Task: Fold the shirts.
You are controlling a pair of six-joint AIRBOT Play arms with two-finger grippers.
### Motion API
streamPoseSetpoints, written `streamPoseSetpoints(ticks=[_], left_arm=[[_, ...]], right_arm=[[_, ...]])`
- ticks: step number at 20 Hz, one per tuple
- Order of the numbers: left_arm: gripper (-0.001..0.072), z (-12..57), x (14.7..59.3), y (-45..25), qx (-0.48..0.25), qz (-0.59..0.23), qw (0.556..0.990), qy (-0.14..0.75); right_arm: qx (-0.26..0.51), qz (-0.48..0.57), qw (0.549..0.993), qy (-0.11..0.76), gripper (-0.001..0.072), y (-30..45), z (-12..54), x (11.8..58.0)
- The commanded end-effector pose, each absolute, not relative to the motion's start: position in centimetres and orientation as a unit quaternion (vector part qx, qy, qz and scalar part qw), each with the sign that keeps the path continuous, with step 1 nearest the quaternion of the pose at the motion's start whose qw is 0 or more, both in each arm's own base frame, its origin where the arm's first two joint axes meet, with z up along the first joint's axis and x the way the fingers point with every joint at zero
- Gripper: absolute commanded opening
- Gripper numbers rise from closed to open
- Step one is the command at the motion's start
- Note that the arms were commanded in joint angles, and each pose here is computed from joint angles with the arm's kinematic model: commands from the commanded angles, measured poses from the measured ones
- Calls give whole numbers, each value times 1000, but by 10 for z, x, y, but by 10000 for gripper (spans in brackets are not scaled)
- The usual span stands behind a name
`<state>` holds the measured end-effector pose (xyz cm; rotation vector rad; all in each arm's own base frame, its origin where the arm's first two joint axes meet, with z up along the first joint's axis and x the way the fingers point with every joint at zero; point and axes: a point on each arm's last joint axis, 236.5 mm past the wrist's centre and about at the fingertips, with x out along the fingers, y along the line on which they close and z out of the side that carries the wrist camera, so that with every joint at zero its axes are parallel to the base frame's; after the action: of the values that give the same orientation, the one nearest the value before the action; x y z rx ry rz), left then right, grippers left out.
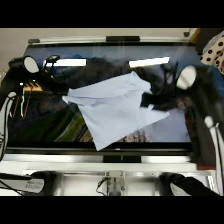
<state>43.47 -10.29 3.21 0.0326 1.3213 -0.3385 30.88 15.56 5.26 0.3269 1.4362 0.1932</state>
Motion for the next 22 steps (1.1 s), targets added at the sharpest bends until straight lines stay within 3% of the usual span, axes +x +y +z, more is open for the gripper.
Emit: streamPoseSetpoints(ticks=[1, 4, 8, 14, 22], left_arm=[[40, 32, 436, -101, 17, -158, 778, 608], [40, 33, 437, -107, 8, -166, 779, 605], [40, 35, 437, -113, -3, -174, 778, 603], [39, 35, 438, -113, -3, -174, 780, 602], [40, 35, 438, -113, -3, -173, 781, 600]], right_arm=[[294, 70, 687, 660, 621, 211, -12, 227], [327, 78, 678, 654, 621, 258, -46, 197], [306, 68, 661, 682, 621, 292, -83, 168], [405, 65, 674, 614, 620, 319, -85, 216], [397, 58, 672, 622, 616, 317, -93, 213]])
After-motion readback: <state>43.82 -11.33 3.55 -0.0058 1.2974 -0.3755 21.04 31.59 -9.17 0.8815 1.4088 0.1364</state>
